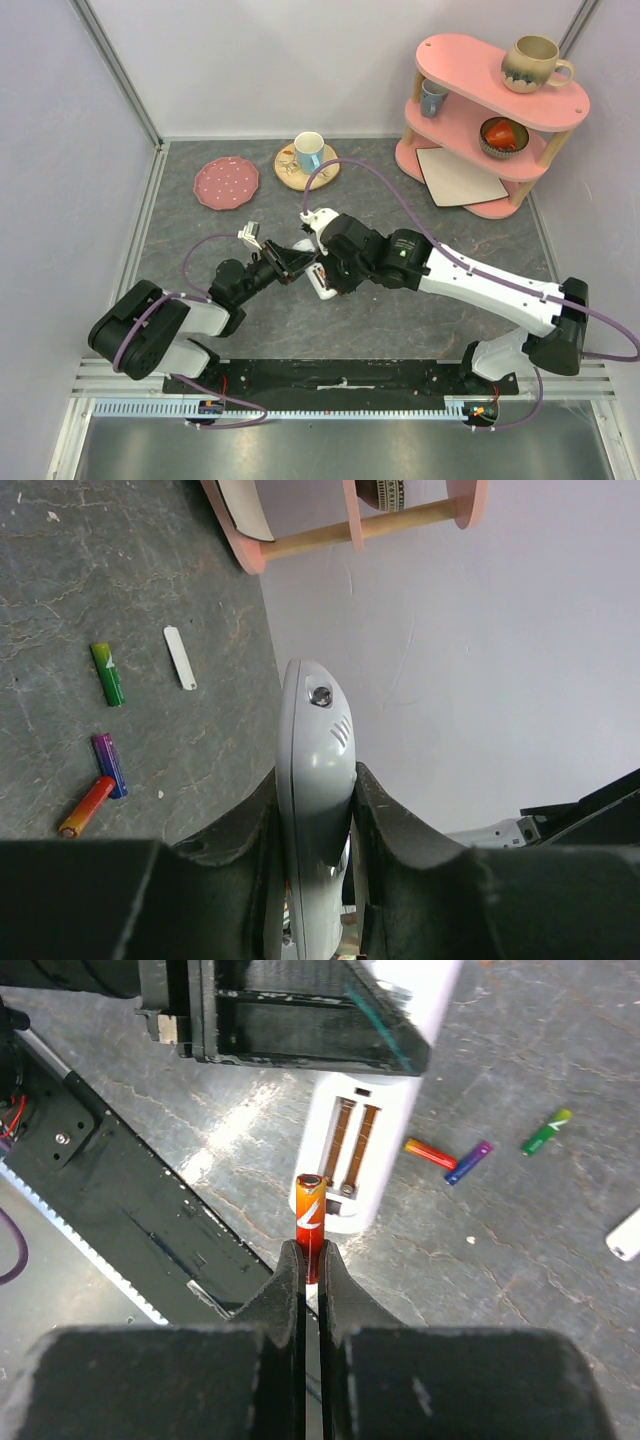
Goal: Load the batteries into the remote control
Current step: Load the battery into the remote control.
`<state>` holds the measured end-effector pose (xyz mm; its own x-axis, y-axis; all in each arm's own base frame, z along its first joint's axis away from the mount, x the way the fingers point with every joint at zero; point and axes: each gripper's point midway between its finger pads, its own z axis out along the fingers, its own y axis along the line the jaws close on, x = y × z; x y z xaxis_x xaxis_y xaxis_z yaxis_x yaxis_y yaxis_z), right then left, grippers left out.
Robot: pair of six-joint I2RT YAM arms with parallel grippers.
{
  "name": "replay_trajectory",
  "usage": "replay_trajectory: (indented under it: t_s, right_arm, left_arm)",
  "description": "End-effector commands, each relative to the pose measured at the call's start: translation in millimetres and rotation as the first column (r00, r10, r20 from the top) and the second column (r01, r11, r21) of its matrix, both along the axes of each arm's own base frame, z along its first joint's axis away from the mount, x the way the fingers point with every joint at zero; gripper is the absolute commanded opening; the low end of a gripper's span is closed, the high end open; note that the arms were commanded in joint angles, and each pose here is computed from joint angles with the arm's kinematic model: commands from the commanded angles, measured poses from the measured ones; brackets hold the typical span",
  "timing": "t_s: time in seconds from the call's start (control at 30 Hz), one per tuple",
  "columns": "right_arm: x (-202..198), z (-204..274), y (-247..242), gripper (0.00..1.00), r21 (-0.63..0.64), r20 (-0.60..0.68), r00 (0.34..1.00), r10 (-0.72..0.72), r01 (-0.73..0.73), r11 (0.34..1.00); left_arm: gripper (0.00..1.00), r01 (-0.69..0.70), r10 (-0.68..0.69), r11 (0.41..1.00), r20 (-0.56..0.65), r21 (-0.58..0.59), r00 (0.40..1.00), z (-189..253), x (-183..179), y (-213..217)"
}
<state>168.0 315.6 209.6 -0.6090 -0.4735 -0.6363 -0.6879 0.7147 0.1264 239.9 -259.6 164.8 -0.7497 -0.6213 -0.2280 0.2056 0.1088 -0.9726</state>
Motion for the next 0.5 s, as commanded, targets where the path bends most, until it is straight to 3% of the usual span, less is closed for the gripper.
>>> replay_trajectory:
  t_s: [0.0,0.13,0.47]
  right_arm:
    - [-9,9,23,0.0,0.057,-0.046,0.994,0.094,-0.092,0.994]
    - [-8,0,22,0.0,0.003,-0.073,0.992,0.102,-0.102,0.995]
    - [-14,1,18,0.0,0.016,-0.089,0.986,0.14,-0.139,0.99]
  left_arm:
    - [0.02,0.06,0.018,0.981,0.395,-0.184,0.919,98,-22,7]
    - [0.02,0.054,0.021,0.984,0.411,-0.169,0.911,95,-27,10]
    - [0.02,0.024,0.033,0.991,0.421,-0.129,0.907,81,-33,17]
